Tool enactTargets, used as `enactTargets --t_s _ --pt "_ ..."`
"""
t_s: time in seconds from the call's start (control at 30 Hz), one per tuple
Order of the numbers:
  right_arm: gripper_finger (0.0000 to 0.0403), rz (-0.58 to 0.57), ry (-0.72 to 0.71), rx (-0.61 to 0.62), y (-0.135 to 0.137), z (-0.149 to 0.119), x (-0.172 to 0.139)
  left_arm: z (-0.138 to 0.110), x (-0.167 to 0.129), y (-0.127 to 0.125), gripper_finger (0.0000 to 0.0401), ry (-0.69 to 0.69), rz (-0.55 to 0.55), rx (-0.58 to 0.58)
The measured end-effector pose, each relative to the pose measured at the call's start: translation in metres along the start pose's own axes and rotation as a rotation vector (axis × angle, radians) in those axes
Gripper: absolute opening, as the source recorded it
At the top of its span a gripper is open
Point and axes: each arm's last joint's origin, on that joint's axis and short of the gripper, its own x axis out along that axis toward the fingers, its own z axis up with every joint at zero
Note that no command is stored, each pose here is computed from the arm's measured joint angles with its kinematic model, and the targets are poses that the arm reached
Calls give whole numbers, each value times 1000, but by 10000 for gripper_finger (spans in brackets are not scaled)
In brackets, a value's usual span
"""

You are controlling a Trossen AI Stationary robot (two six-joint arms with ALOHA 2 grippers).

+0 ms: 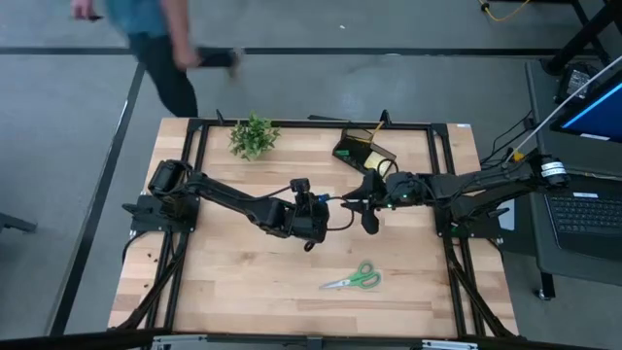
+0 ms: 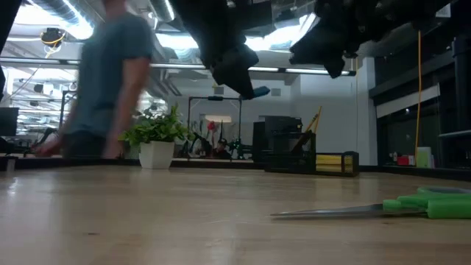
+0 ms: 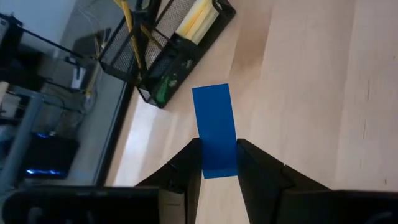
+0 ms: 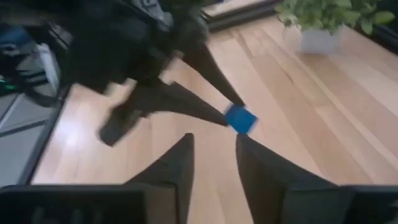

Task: Pick and place office supplies into organizer
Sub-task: Put the blue eraser into the black desk organizer

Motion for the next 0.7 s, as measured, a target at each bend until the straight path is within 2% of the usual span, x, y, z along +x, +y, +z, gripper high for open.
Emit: enactTargets --t_s 0.17,0.3,0.4,0.6,0.7 --pt "162 -28 11 62 -11 -4 19 0 -2 -1 90 -6 12 38" --pt "180 40 -16 107 -18 -3 32 1 -2 -1 90 -11 26 50" --pt "183 83 5 141 -25 -5 40 1 -2 -1 90 -12 27 52" --pt "184 50 27 164 -36 -10 50 2 -2 0 90 -16 49 71" --pt "184 92 15 169 -38 -9 52 2 -2 0 90 -19 49 71"
